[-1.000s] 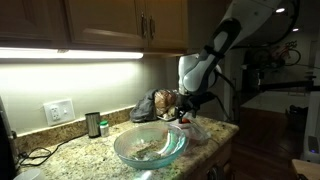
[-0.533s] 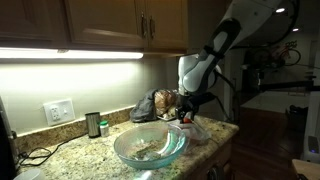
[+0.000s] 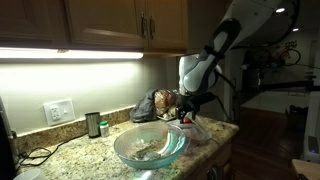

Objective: Remove a peach from the bag and put it in the glass bowl

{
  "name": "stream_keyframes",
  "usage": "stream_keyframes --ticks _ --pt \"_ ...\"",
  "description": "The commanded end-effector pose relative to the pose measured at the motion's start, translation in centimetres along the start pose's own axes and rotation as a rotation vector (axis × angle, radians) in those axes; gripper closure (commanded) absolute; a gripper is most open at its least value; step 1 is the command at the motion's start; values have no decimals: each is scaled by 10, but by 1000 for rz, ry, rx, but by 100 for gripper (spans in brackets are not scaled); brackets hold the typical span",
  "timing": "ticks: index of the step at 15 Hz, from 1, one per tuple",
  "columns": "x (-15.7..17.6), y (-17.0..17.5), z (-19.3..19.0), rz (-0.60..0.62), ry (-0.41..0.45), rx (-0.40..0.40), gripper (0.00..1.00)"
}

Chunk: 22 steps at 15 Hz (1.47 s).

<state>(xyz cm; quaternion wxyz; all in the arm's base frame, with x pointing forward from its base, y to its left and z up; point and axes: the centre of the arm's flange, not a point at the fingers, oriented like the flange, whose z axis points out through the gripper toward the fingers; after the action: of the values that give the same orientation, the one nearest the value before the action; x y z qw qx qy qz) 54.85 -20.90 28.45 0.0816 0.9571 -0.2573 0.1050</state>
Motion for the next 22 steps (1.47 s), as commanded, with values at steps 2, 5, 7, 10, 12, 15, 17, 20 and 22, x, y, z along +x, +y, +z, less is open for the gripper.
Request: stream_keyframes --ticks 2,5,7,10,12,15,17,20,22 --pt "-9 8 -2 3 15 18 55" --pt "-8 8 -2 4 15 19 66" --pt "-8 8 -2 4 16 19 66" --pt "-9 8 -6 3 22 19 67" --pt "-10 8 -8 3 28 21 67" --pt "-10 7 -11 0 34 20 67" --pt "-11 6 -12 -1 37 20 67" --pt "-11 5 -14 -4 42 20 67" --pt "-12 4 -16 -6 47 20 67"
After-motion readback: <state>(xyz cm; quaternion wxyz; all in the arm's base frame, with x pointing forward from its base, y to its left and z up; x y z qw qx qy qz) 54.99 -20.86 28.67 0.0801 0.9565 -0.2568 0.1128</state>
